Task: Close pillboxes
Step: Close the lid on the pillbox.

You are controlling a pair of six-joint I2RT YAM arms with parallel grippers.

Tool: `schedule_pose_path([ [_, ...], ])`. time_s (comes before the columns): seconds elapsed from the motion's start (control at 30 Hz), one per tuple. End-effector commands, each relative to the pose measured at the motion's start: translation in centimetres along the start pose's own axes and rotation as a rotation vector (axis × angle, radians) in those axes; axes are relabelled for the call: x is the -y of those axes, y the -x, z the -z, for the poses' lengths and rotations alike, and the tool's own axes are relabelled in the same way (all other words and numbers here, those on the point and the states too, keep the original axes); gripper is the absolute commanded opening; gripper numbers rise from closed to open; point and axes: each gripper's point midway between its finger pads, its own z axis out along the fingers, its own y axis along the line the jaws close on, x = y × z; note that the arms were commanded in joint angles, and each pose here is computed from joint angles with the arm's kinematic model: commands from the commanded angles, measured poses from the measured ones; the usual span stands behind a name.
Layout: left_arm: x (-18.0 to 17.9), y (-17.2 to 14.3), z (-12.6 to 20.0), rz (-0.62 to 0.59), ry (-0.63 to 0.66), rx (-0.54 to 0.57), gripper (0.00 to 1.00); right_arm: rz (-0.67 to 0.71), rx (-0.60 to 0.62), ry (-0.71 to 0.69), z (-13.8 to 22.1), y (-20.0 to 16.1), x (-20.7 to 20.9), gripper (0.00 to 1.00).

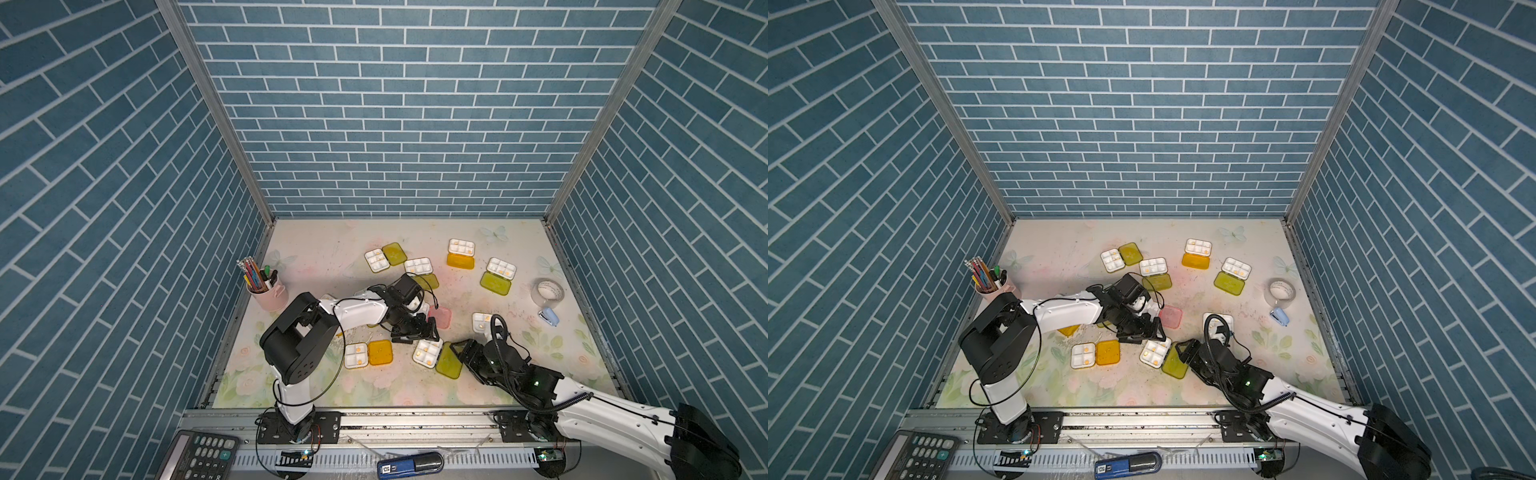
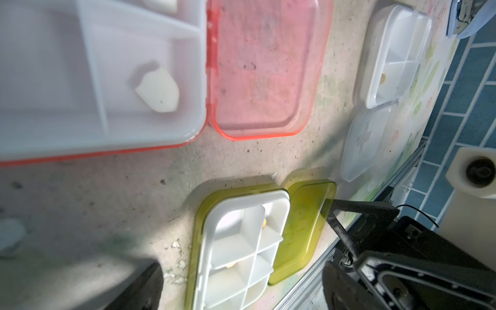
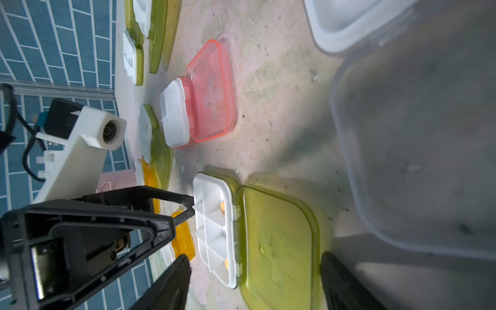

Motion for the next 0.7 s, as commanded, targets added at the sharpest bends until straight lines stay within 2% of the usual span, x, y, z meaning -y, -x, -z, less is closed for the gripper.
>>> schedule_pose_path([
  [0.0, -0.2, -0.4, -0.6, 0.011, 0.002, -0.027, 0.94, -0.015, -0.017, 0.024, 0.1, -0.2, -0.4, 0.77],
  [0.17, -0.1, -0.5, -0.6, 0.009, 0.001, -0.028, 0.94, -0.011, -0.027, 0.004, -0.1, -0.4, -0.3, 0.77],
  [0.67, 0.0, -0.7, -0.9, 0.007, -0.002, -0.041, 0.95, 0.026, -0.044, 0.062, -0.1, -0.5, -2.8, 0.76],
])
